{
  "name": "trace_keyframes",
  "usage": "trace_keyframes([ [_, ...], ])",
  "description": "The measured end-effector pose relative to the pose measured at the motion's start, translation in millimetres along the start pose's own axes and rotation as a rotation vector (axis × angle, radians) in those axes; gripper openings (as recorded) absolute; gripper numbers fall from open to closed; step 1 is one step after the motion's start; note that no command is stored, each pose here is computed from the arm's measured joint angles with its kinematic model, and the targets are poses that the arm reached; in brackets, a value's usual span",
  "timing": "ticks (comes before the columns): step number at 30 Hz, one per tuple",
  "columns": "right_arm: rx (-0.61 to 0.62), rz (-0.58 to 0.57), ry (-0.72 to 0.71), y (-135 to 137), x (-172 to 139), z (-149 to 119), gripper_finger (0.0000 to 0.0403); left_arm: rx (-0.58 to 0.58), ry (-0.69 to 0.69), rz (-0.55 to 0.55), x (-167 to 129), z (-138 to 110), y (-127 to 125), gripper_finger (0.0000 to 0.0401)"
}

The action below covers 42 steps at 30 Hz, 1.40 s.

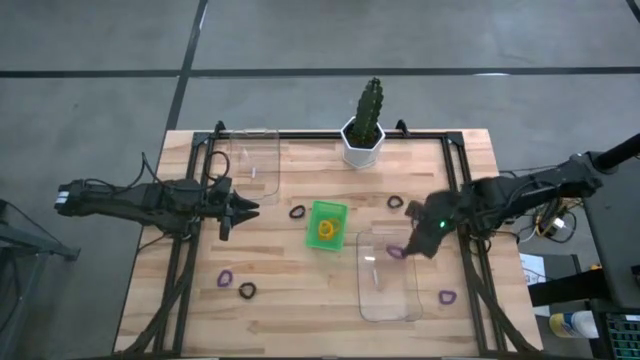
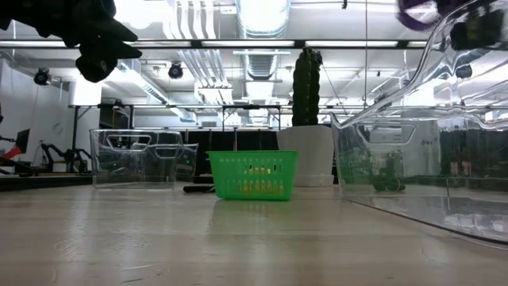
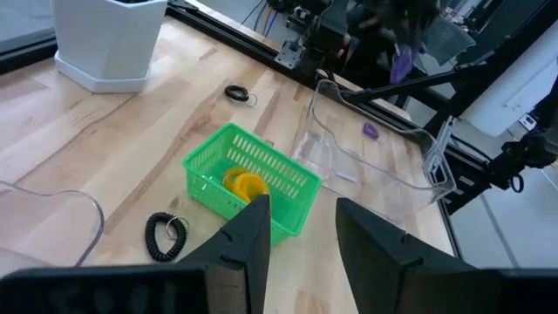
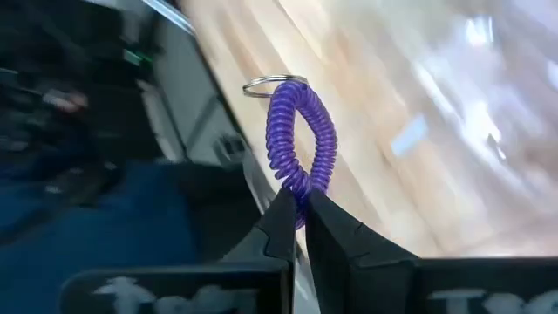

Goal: Sort spring keychains
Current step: Put the top right purple spring keychain into the right transparent bin

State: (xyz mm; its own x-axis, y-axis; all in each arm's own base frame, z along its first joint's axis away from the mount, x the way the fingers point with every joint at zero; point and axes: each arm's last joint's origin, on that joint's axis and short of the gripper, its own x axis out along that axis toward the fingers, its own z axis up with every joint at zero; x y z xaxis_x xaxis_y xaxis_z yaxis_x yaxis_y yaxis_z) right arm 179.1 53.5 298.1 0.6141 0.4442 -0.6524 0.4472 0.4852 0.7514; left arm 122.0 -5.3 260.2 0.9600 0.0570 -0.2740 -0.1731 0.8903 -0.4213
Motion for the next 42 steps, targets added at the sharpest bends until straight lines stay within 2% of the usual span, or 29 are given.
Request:
trace_keyframes([
  [3, 0.074, -0.083, 0.040, 0, 16, -8, 0.0013, -0.001, 0.001, 0.001, 0, 0, 0, 0.0124],
  [9, 0.189, -0.215, -0.002, 0, 48, -15, 0.0013, -0.005, 0.004, 0.001, 0, 0, 0, 0.0124],
  [15, 0.258, -0.370, 0.033, -8, 87, -18, 0.0013, -0.006, 0.003, 0.001, 0, 0, 0, 0.0124],
  [22, 0.192, -0.557, -0.092, -4, 117, -12, 0.0013, -0.007, 0.003, 0.000, 0, 0, 0, 0.0124],
  [27, 0.165, -0.699, -0.093, -3, 126, -9, 0.0013, -0.010, 0.002, 0.000, 0, 0, 0, 0.0124],
  [36, 0.137, -0.783, -0.067, -7, 148, -7, 0.0013, -0.010, 0.008, 0.003, 0, -1, 0, 0.0124],
  [42, 0.138, -0.806, -0.059, -12, 152, -8, 0.0013, -0.010, 0.015, 0.007, 0, -1, 1, 0.0124],
])
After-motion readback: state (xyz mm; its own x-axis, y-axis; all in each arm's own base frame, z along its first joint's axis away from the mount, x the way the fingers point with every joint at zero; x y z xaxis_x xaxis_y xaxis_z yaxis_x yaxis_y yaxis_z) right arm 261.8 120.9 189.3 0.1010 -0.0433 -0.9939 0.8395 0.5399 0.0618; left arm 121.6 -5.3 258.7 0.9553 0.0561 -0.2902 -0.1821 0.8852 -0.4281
